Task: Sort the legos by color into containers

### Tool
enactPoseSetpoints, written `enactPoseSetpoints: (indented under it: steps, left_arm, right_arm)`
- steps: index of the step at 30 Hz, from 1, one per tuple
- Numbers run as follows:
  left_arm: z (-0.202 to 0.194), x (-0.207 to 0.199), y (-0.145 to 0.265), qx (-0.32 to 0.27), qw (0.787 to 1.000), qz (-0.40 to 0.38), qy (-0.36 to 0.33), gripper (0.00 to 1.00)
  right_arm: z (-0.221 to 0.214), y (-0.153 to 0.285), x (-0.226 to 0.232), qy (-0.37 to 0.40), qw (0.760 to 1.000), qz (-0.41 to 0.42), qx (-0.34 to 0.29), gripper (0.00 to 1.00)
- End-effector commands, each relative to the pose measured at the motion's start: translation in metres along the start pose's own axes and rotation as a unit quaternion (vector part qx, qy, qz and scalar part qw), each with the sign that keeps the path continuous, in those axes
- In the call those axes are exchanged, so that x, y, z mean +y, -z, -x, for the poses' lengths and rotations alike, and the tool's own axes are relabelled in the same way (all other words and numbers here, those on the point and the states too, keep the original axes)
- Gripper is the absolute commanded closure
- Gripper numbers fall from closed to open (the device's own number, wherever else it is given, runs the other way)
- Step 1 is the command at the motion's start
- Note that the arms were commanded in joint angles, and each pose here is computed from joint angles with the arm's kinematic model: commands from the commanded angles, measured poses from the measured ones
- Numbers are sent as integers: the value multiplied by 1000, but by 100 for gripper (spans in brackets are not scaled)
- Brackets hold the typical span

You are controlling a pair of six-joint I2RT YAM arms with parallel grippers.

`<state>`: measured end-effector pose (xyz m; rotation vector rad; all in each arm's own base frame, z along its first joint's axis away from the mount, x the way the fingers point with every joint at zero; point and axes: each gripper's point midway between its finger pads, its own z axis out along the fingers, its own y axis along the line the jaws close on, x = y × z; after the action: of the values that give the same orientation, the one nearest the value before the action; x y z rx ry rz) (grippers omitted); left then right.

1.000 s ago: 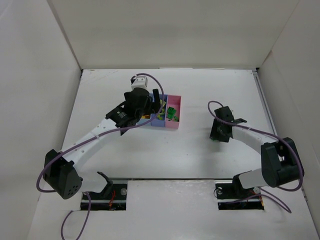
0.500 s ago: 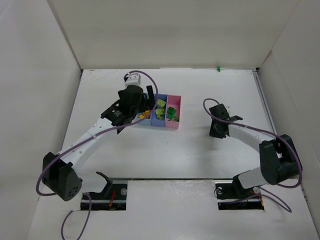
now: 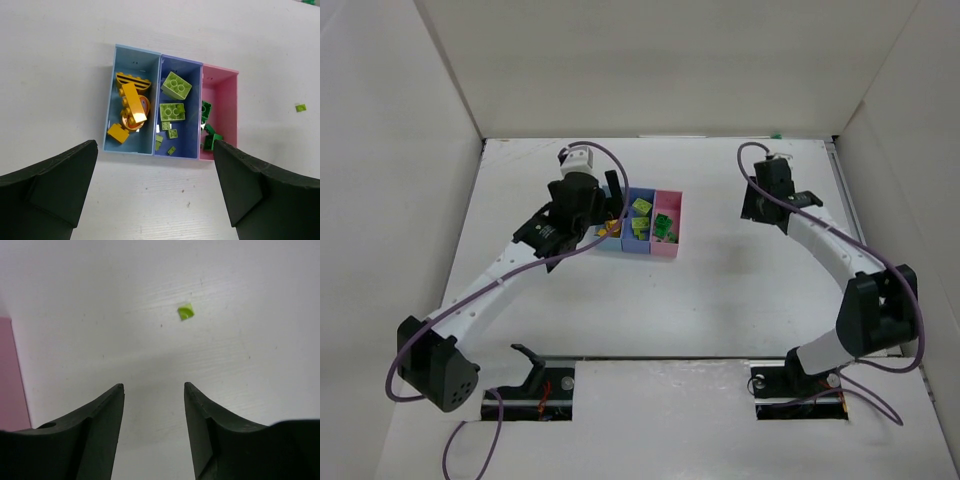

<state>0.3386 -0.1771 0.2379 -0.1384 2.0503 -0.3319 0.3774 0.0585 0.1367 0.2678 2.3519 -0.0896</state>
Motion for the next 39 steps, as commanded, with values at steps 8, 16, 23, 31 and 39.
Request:
enactPoseSetpoints:
  steps: [8,16,23,31,39]
  left_arm:
    - [24,22,0,-34,999,20,26,0]
    - [29,33,-13,-28,999,30,36,0]
    - [27,41,-17,-22,998,42,37,0]
    - [31,46,-18,-27,998,44,38,0]
    - [33,45,-15,-31,998,42,39,0]
  right_arm:
    - [50,-58,-16,40,999,-4,-10,36]
    - [29,-123,-24,43,997,-18,58,35]
    - [5,-132,-27,43,993,-29,106,43]
    - [-6,-129,-35,32,992,-28,119,65]
    - [-16,-124,-35,37,991,-19,129,82]
